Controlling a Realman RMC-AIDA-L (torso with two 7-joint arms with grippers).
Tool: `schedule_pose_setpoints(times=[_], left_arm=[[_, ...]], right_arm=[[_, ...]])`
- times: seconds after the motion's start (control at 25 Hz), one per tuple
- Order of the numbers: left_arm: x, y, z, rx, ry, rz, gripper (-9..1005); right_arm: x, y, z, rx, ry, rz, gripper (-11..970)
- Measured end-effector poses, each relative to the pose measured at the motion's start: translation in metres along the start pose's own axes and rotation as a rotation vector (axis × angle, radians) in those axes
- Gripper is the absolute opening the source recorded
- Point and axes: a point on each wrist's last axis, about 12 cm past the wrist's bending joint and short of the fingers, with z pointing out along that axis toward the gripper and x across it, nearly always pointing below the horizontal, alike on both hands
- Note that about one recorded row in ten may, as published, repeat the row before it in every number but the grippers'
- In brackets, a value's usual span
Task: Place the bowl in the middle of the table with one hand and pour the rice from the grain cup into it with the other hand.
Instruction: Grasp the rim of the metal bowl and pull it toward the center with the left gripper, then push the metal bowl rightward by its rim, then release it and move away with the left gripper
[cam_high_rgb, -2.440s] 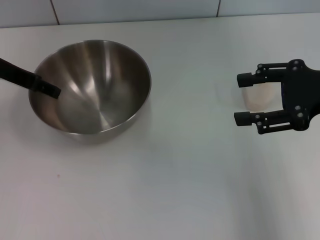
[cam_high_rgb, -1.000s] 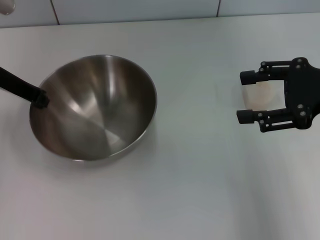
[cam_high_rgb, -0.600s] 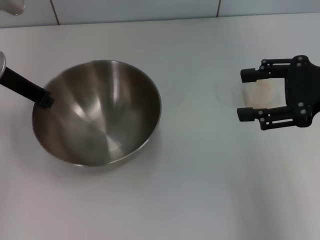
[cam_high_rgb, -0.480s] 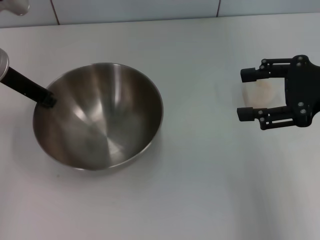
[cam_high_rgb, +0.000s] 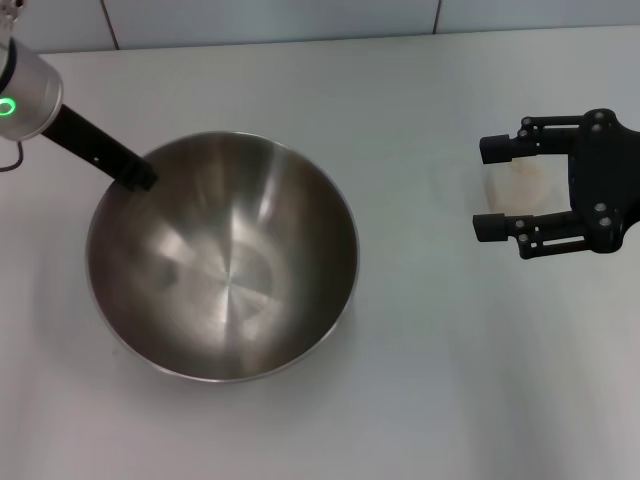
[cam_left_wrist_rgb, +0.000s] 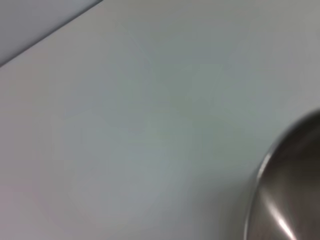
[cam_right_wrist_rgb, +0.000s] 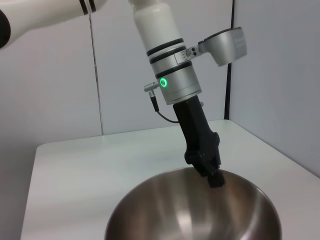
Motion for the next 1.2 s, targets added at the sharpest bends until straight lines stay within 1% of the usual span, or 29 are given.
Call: schedule_pose_setpoints(times=[0.08, 0.2, 0.28, 0.44, 0.52, 0.56, 0.68, 0.84, 1.08, 1.2], left_arm=[[0.000, 0.000, 0.000, 0.000, 0.000, 0.000, 47], [-0.014, -0.008, -0.006, 0.003, -0.025, 0.054, 41], [-0.014, -0.008, -0.006, 0.003, -0.025, 0.054, 40], [-0.026, -0.015, -0.009, -0.003, -0.035, 0.116, 38], [-0.026, -0.015, -0.009, -0.003, -0.035, 0.116, 37], [-0.034, -0.021, -0.012, 0.025, -0.065, 0.135, 36], [-0.038, -0.025, -0.013, 0.046, -0.080, 0.145, 37], [-0.047, -0.034, -0.016, 0.081, -0.103, 0.181, 38], [-0.056, -0.039, -0.018, 0.087, -0.132, 0.201, 40], [-0.060, -0.041, -0.016, 0.078, -0.144, 0.214, 42]], right_arm=[[0.000, 0.000, 0.000, 0.000, 0.000, -0.001, 773], [0.000, 0.000, 0.000, 0.000, -0.001, -0.003, 773], [0.000, 0.000, 0.000, 0.000, -0.001, -0.004, 773], [0.001, 0.001, 0.000, 0.000, 0.000, -0.001, 774], [0.001, 0.001, 0.000, 0.000, -0.001, 0.000, 774], [0.002, 0.001, 0.000, -0.001, -0.001, 0.002, 774], [0.003, 0.000, 0.001, -0.004, -0.004, 0.006, 773], [0.003, 0.000, 0.001, -0.005, -0.004, 0.006, 773], [0.003, 0.000, 0.001, -0.008, -0.003, 0.005, 773], [0.003, 0.001, 0.001, -0.011, -0.003, 0.005, 774]])
